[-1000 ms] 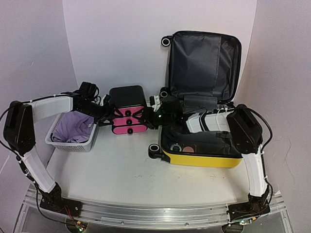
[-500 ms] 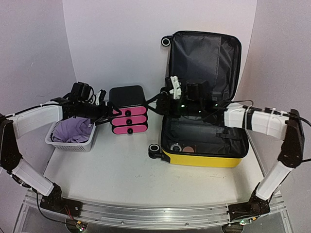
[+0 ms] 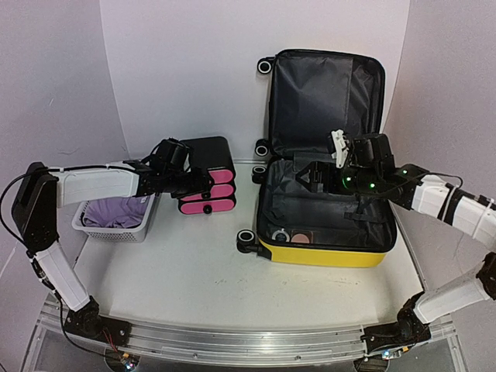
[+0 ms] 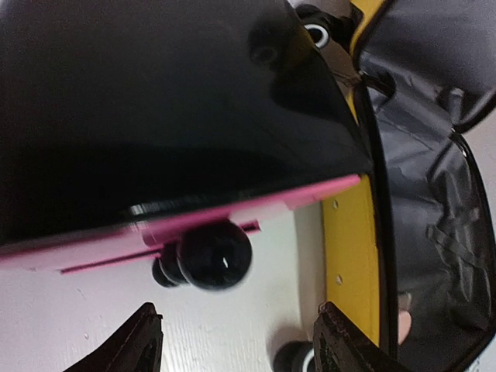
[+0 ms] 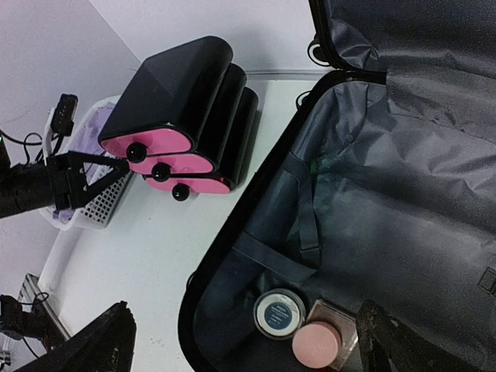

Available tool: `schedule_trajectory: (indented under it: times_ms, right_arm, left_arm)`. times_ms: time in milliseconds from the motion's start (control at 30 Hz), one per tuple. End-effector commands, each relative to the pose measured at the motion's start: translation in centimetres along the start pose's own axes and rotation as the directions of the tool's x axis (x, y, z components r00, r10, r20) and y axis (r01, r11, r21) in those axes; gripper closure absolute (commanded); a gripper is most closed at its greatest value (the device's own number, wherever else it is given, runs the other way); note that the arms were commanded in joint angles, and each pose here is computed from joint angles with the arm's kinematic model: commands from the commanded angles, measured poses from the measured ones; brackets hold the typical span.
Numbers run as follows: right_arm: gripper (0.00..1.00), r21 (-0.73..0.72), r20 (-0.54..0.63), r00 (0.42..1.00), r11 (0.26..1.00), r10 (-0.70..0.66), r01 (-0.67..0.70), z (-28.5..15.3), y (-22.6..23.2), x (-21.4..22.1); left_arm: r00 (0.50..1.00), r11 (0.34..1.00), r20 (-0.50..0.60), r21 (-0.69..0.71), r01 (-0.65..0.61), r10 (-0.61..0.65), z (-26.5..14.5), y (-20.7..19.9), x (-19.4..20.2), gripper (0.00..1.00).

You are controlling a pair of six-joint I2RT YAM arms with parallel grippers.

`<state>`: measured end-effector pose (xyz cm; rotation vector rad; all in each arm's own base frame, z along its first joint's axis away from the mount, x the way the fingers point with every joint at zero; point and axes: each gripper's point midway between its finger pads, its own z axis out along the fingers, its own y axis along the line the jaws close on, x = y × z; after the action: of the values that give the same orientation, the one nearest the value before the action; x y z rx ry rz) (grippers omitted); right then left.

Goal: Open, take out, and arrange the luggage

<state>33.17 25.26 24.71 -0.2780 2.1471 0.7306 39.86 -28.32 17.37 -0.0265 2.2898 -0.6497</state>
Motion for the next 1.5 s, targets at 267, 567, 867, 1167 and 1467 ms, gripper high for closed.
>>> schedule_trajectory:
  times_ms: [267, 567, 867, 1167, 1467]
  right_arm:
    - [0.02, 0.112, 0.056, 0.991, 0.987, -0.124, 0.117, -4.1, -1.6, -0.5]
    - [0.02, 0.137, -0.039, 0.986, 0.977, -0.161, 0.165, -3.1, -2.7, 1.6]
    - [0.02, 0.217, -0.266, 0.929, 0.923, -0.256, 0.317, -2.1, -5.5, 4.5]
    - [0.02, 0.125, -0.359, 0.886, 0.926, -0.294, 0.357, 0.6, -4.7, 5.2]
    - [0.02, 0.002, -0.514, 0.797, 0.929, -0.316, 0.370, 1.6, -4.4, 7.2]
  left_arm:
    - [0.992, 0.999, 0.127, -0.028, 0.021, -0.017, 2.2, -1.3, -4.2, 0.42]
    - [0.995, 1.000, 0.104, -0.004, 0.013, -0.012, 2.1, -1.6, -3.7, 0.70]
    - [1.000, 0.999, 0.008, 0.050, 0.021, -0.022, -0.5, -0.9, 0.1, 0.84]
    - [0.975, 0.996, -0.218, 0.071, 0.057, -0.040, -2.7, -0.5, 6.8, 0.84]
    - [0.939, 0.994, -0.326, -0.027, 0.105, -0.108, -5.6, 2.2, 10.2, 0.64]
